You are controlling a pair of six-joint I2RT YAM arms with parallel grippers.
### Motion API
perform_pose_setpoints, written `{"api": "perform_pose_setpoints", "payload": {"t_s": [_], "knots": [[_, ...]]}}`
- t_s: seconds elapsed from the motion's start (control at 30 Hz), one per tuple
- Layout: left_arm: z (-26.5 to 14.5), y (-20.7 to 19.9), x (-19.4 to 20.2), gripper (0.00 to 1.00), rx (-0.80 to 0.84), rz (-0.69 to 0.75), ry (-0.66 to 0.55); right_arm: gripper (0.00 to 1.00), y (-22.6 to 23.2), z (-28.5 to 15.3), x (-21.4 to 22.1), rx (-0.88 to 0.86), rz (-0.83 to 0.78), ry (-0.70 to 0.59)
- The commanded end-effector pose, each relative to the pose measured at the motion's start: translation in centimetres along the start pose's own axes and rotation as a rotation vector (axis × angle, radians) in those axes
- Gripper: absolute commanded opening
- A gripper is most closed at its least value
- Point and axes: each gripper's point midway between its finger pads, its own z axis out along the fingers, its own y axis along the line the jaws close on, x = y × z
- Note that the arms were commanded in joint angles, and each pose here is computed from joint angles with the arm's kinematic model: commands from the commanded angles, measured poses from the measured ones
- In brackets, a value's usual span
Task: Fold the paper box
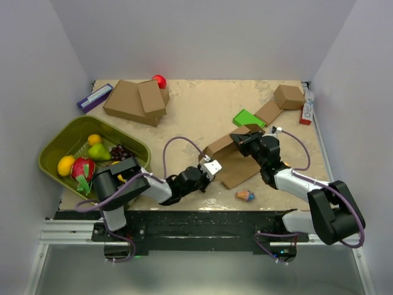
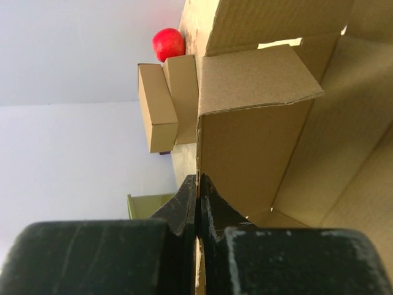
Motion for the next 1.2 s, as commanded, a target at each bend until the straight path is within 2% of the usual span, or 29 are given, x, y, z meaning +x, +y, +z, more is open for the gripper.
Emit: {"api": "perform_pose_setpoints", "payload": {"t_s": [0.0,0.1,0.2,0.33,0.4,0.67,0.93,1.17], "knots": [[-1.7,0.2,-6.3,0.33,-0.009,-0.04,-0.111,0.0,0.5,-0.4,-0.8,-0.017,-0.01,-0.04],[-3.4,0.1,-10.8,0.5,0.018,-0.021,-0.188,0.0,0.6,-0.5,-0.9,-0.02,-0.008,-0.049],[-4.9,0.2,-12.7,0.58,0.042,0.0,-0.206,0.0,0.6,-0.5,-1.0,-0.017,-0.009,-0.051],[-6.9,0.9,-14.5,0.61,0.076,-0.034,-0.23,0.0,0.8,-0.7,-1.1,-0.024,-0.008,-0.054],[-7.1,1.9,-15.0,0.62,0.088,-0.068,-0.229,0.0,0.8,-0.7,-1.0,-0.025,-0.009,-0.051],[-6.3,8.8,-13.5,0.6,-0.233,-0.034,-0.13,0.0,1.0,-0.7,-0.9,-0.033,-0.004,-0.048],[-4.5,9.8,-12.6,0.58,-0.251,-0.048,-0.12,0.0,0.7,-0.6,-0.8,-0.026,-0.004,-0.045],[-3.2,9.6,-13.2,0.57,-0.213,-0.07,-0.16,0.0,0.3,-0.3,-0.7,-0.018,-0.003,-0.039]]}}
